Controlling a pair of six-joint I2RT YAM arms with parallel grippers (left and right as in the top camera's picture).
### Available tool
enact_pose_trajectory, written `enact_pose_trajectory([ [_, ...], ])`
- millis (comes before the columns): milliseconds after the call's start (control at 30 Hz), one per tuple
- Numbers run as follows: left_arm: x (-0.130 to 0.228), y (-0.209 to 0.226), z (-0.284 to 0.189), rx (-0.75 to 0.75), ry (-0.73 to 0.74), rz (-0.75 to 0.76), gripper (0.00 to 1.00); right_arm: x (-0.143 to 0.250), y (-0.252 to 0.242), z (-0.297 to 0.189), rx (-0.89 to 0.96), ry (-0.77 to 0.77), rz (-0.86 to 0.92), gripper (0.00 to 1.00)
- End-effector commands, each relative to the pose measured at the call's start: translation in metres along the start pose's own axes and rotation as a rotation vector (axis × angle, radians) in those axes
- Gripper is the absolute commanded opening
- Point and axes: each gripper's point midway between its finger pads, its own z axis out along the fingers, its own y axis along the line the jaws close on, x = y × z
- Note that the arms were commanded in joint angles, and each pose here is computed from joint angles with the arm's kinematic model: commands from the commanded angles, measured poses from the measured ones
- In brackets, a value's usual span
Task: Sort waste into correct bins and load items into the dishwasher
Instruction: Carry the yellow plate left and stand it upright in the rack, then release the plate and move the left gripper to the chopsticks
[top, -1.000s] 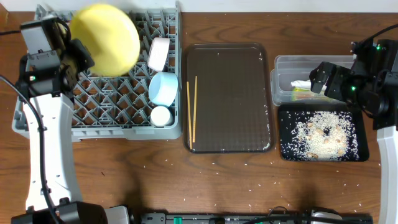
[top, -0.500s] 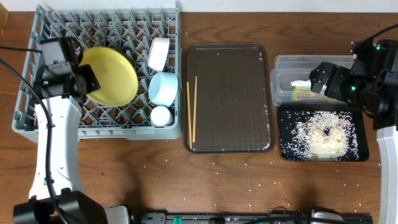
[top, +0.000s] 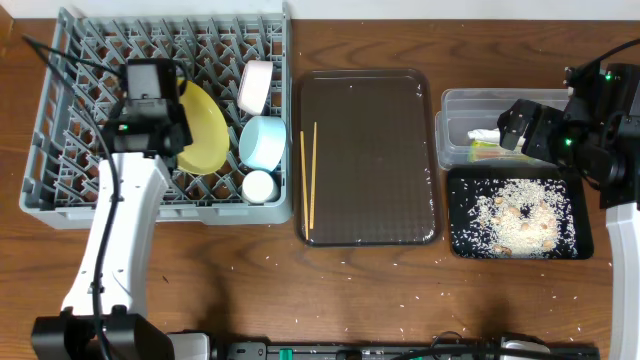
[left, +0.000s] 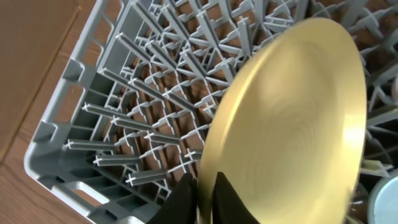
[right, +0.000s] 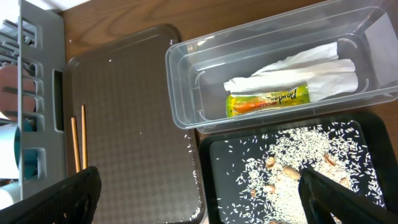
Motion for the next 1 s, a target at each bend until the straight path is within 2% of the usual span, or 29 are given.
enact_pose_trajectory([
  [0, -0.003, 0.002, -0.004, -0.033, -0.015, 0.020, 0.26, -0.001, -0.003, 0.000, 0.007, -0.002, -0.003, 0.99],
  [67, -0.002, -0.002, -0.003, -0.013, -0.009, 0.022, 0.42, -0.001, -0.003, 0.000, 0.007, -0.002, -0.003, 0.99],
  [133, 0.000, -0.008, -0.004, 0.022, 0.001, 0.024, 0.50, -0.001, -0.003, 0.000, 0.007, -0.002, -0.003, 0.99],
  [367, 0.003, -0.024, -0.006, 0.121, 0.015, 0.023, 0.62, -0.001, -0.003, 0.000, 0.007, -0.002, -0.003, 0.99],
  [500, -0.008, -0.041, -0.032, 0.223, -0.026, 0.029, 0.81, -0.001, -0.003, 0.000, 0.007, -0.002, -0.003, 0.99],
  [700, -0.033, -0.063, -0.098, 0.327, -0.154, -0.003, 0.85, -0.001, -0.003, 0.000, 0.007, -0.002, -0.003, 0.99],
  [967, 0.000, -0.145, -0.138, 0.492, -0.090, 0.068, 0.86, -0.001, -0.003, 0.000, 0.007, -0.002, -0.003, 0.99],
])
